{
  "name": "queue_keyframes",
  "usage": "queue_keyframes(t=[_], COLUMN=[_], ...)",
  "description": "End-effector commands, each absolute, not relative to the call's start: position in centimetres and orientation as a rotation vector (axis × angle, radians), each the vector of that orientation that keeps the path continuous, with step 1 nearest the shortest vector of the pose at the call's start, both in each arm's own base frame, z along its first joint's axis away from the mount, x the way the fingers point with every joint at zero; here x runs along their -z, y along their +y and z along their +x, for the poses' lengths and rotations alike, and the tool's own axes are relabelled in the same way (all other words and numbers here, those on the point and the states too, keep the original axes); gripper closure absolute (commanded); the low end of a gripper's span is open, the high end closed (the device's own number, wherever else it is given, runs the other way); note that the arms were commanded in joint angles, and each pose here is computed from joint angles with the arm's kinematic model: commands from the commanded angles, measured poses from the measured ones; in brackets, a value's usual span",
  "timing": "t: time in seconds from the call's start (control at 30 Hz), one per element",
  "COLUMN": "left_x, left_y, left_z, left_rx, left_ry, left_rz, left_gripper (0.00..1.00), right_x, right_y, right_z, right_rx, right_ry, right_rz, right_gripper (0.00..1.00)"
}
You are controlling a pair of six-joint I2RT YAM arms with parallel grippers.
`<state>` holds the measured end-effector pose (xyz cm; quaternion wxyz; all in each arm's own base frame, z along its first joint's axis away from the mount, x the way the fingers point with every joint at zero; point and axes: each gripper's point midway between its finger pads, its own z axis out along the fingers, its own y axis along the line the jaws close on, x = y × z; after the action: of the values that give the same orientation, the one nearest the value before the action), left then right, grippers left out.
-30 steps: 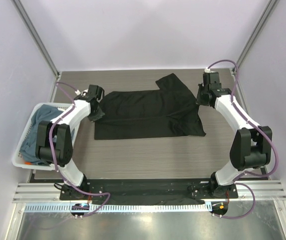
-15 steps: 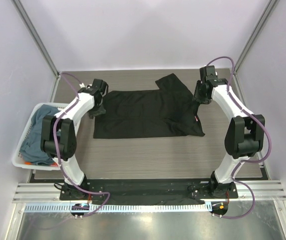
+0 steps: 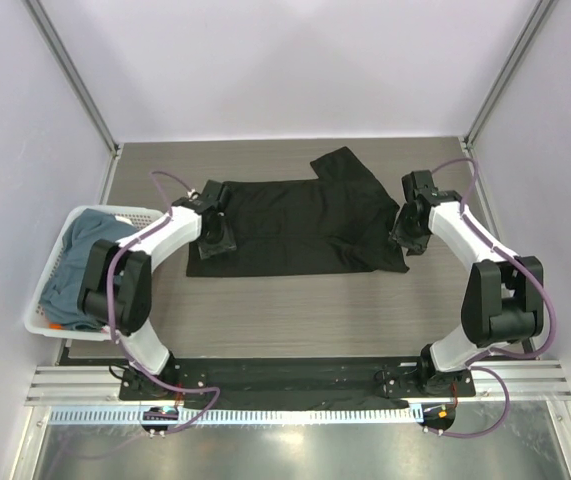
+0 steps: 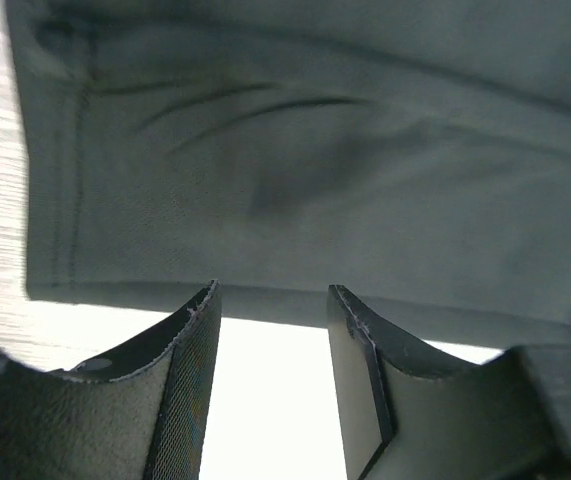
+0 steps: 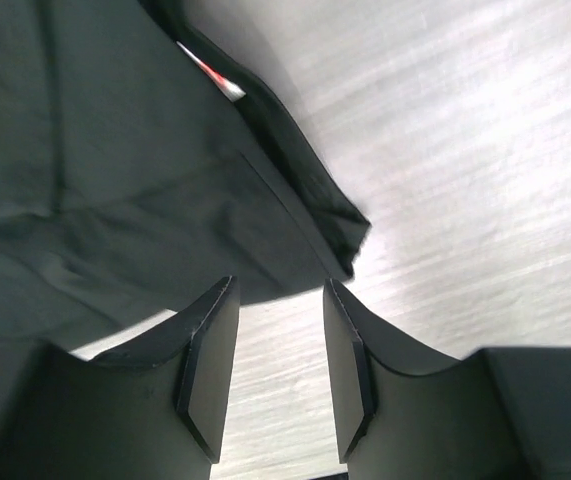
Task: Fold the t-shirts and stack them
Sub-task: Fold the tshirt
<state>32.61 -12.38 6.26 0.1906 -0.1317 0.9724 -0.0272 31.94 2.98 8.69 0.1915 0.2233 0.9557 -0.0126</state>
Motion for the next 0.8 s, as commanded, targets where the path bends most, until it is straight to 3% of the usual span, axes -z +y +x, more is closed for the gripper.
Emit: queue_keyframes(t=[0.0,0.57,0.6,0.7,0.77], left_x=[-4.1,-1.6,-1.5,-1.5,-1.6], left_y=[-12.9,-10.2,-10.4,-10.5,-10.0], left_z=[32.7,31.4,31.3,30.9,30.0], left_rx=[0.103,-0.121,-0.114,-0.124,-0.164], left_ry=[2.768,2.795,2.797,2.801,2.813], left_rz=[-0.421,-0.474,-0.478,-0.455,-0.453], left_gripper=[0.52,0.46,0.45,0.45,0.45], right_x=[-9.2,-3.2,-2.7,-2.5,-3.9], right_y=[2.7,1.1,0.8,-1.1,-3.1], right_z=[31.5,31.7,31.7,31.5,31.1], right_rx=[0.022,0.115,0.143,0.285,0.415], right_ry=[2.612,2.531,2.531,2.502,2.457], right_rz=[0.743,0.785,0.784,0.767,0.768], right_gripper=[0.55,0.56,0.62,0.95,0.99])
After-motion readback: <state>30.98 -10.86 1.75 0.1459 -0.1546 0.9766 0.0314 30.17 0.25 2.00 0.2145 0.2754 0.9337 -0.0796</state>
